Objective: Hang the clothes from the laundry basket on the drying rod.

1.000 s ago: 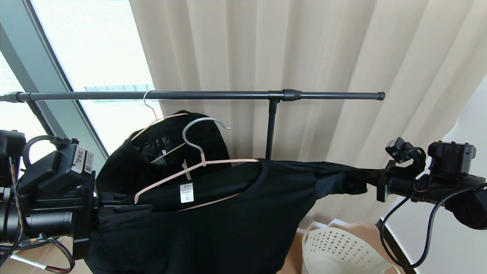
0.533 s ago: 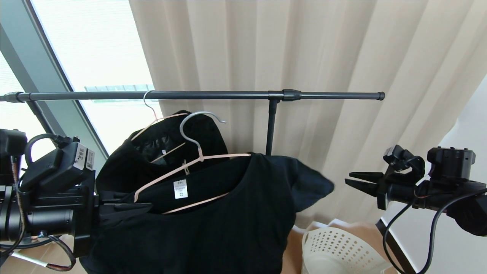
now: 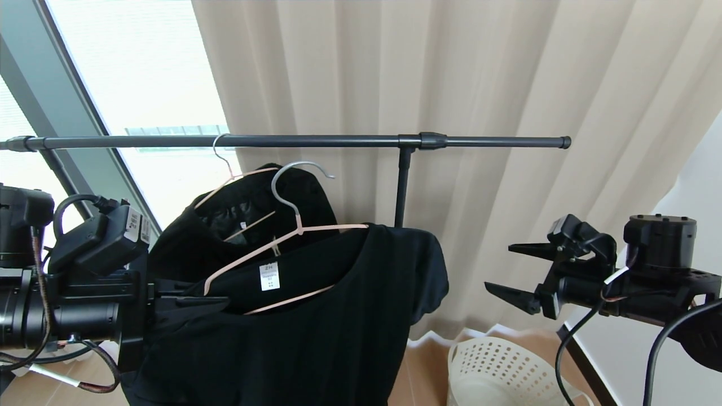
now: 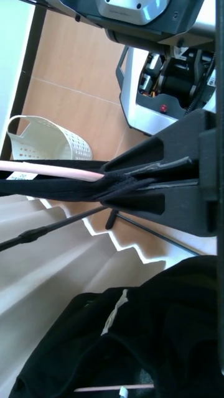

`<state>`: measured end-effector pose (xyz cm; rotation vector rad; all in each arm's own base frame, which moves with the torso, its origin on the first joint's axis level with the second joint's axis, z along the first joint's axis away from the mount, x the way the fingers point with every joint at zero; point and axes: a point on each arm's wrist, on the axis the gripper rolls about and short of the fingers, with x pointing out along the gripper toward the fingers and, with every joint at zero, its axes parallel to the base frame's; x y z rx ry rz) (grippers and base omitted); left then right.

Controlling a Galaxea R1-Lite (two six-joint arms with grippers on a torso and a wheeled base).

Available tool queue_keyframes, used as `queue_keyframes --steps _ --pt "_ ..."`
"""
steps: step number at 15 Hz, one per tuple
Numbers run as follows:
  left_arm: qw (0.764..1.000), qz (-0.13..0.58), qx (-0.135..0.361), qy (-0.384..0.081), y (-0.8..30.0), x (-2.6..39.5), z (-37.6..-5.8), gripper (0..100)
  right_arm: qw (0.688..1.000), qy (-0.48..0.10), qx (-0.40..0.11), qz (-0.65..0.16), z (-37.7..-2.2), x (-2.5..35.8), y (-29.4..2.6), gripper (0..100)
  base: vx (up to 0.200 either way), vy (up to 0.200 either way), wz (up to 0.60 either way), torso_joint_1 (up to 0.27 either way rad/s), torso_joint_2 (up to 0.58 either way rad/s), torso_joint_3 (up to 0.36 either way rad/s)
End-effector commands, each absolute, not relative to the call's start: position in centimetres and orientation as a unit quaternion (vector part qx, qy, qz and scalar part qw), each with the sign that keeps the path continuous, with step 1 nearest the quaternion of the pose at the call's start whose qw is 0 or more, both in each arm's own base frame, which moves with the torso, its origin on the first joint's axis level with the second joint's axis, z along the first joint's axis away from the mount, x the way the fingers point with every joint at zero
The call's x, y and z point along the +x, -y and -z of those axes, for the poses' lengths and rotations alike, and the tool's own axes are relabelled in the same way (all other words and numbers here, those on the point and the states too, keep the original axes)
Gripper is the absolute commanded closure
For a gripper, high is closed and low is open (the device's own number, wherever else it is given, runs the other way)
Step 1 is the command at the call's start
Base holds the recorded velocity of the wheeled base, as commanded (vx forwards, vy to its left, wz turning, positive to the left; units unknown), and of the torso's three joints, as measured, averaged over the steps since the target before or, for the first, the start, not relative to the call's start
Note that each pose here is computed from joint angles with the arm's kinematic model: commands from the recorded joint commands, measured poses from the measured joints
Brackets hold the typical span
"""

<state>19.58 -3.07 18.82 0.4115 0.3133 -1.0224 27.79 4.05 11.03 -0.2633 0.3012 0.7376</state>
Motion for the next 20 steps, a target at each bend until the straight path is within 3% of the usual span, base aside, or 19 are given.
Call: queue_keyframes --steps 1,9,17,20 --pt "0.841 0.482 0.193 -0.153 3.1 19.8 -18.7 100 0.92 -0.113 -0.109 -0.36 -13.9 25.9 -6.2 0 0.0 0.0 0.0 0.0 0.0 0.0" --pt "0.872 0.422 0.149 -0.199 4.2 20.3 -20.1 100 0.947 -0.073 -0.071 -0.306 -17.7 22.2 -11.5 0 0.0 0.0 0.0 0.0 0.0 0.0" --pt "0.88 0.401 0.136 -0.214 4.6 20.4 -20.3 100 0.952 -0.077 -0.059 -0.29 -17.8 22.3 -12.5 0 0.0 0.0 0.0 0.0 0.0 0.0" --pt "0.891 0.375 0.101 -0.235 4.4 20.5 -20.4 100 0.952 -0.078 -0.06 -0.29 -17.8 22.3 -12.5 0 0.0 0.0 0.0 0.0 0.0 0.0"
